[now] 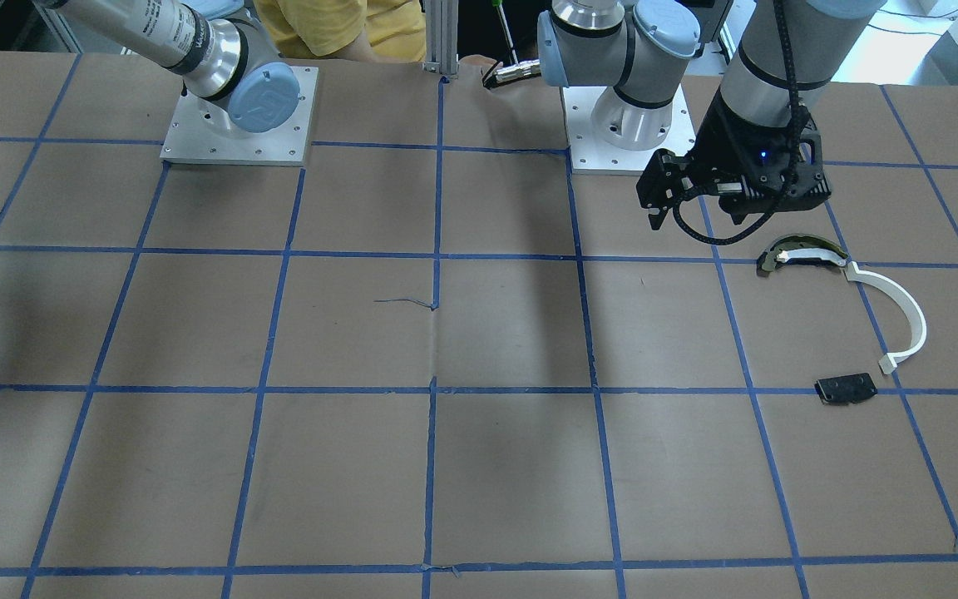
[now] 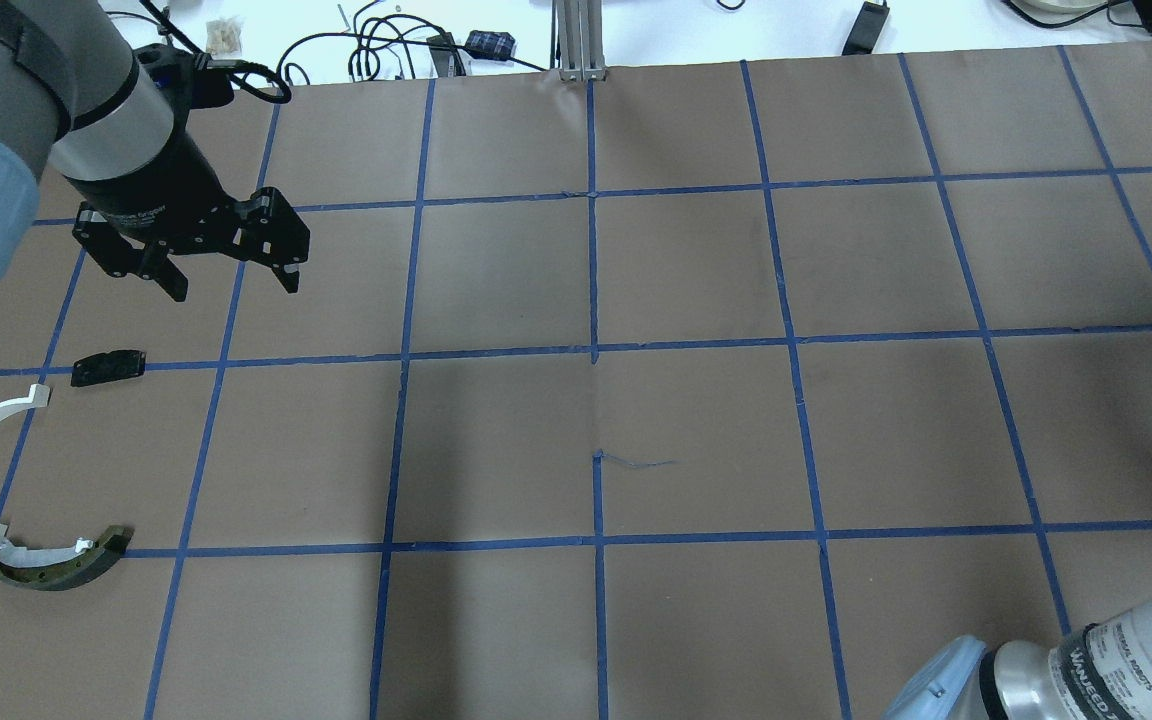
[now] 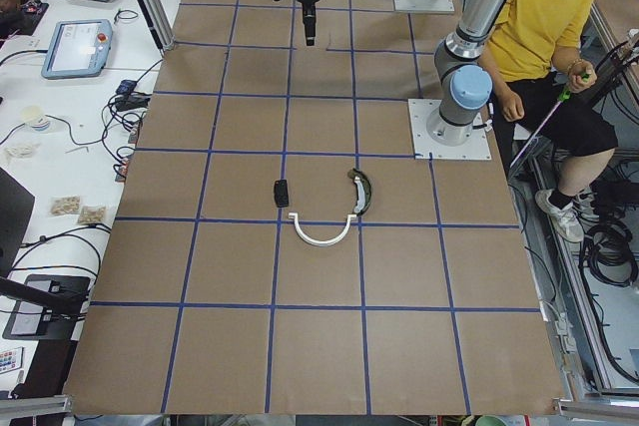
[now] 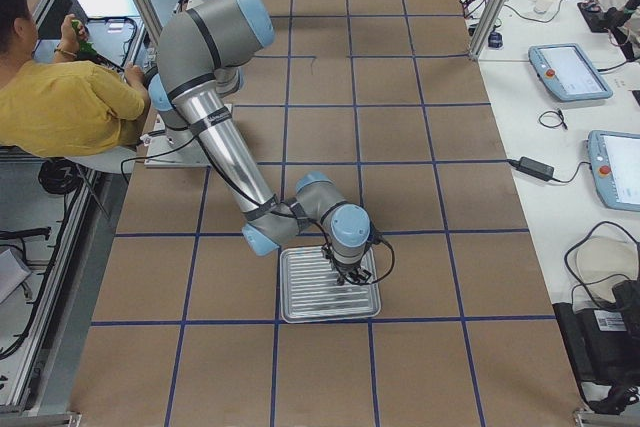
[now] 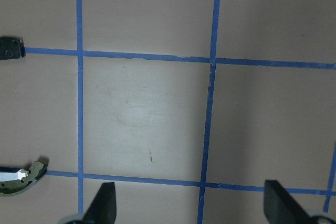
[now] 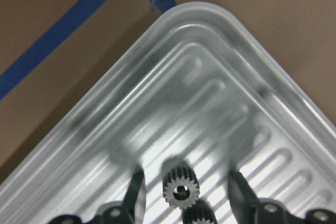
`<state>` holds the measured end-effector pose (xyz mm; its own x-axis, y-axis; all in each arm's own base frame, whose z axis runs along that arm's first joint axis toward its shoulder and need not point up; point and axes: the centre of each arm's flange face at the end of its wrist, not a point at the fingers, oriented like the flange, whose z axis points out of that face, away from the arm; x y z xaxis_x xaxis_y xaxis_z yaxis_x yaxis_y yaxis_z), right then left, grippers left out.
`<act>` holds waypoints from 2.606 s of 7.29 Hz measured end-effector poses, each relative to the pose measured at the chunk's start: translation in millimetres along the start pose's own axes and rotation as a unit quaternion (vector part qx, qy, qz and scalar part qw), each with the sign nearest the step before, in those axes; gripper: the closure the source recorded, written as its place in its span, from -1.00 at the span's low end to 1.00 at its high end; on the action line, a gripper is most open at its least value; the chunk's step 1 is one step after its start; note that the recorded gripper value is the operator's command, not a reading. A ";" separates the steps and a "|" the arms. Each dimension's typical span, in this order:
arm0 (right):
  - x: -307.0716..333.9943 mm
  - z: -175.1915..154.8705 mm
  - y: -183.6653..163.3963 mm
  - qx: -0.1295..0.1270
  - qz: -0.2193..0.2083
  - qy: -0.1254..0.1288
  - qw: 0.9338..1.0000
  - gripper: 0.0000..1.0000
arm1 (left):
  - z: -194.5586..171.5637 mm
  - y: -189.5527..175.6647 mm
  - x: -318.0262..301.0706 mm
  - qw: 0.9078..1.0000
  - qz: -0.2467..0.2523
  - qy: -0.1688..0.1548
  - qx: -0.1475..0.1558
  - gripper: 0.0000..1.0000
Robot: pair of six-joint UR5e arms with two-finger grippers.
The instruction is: Place bearing gear from tray to pile
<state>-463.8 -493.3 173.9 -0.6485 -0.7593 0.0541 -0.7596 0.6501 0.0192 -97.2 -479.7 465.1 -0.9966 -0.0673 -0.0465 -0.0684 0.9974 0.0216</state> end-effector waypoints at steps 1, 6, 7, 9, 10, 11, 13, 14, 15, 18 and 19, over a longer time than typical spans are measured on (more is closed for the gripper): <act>0.0 -0.6 0.3 -0.001 0.003 0.000 1.000 0.56 | 0.2 -0.1 0.0 1.000 0.000 0.000 0.000 -1.00; -3.7 -46.1 -18.6 -0.011 0.045 0.018 0.999 1.00 | 0.0 -0.3 0.0 1.000 0.001 0.000 0.001 -1.00; -11.8 -79.5 -48.0 -0.010 0.063 0.024 0.998 1.00 | 0.0 -0.3 0.0 1.000 0.001 0.000 0.001 -1.00; -52.5 -137.9 -155.7 -0.001 0.122 0.017 0.992 1.00 | -0.8 -0.1 -0.2 1.000 0.001 0.000 0.001 -1.00; -89.1 -156.3 -228.5 0.005 0.157 0.016 0.987 1.00 | -1.2 -0.2 -0.6 1.000 0.000 -0.001 0.002 -1.00; -137.3 -162.8 -300.5 0.008 0.199 0.009 0.980 1.00 | -1.4 -0.5 -0.6 1.000 0.000 -0.001 0.003 -1.00; -267.2 -150.2 -437.5 0.003 0.305 -0.010 0.952 1.00 | -1.3 -0.8 -0.4 1.000 0.000 -0.001 0.004 -1.00; -344.0 -146.1 -498.9 0.006 0.349 -0.012 0.937 1.00 | -1.6 -0.8 -0.5 1.000 0.000 -0.001 0.005 -1.00; -417.2 -142.0 -544.4 0.009 0.385 -0.015 0.923 1.00 | -1.5 -0.8 -0.6 1.000 0.000 -0.001 0.005 -1.00; -571.1 -91.4 -616.8 -0.005 0.452 -0.025 0.892 0.88 | 0.3 -2.4 -2.4 1.000 -0.003 -0.004 0.003 -1.00; -587.2 -73.3 -625.4 -0.009 0.453 -0.025 0.891 -0.55 | 2.2 -4.0 -3.6 1.000 -0.008 -0.004 0.001 -1.00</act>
<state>395.7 -451.9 203.4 -0.9969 0.0774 0.0105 0.0775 0.9970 0.0067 -93.2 -483.3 463.0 -0.9951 -0.0824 -0.0550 -0.0836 0.9963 0.0195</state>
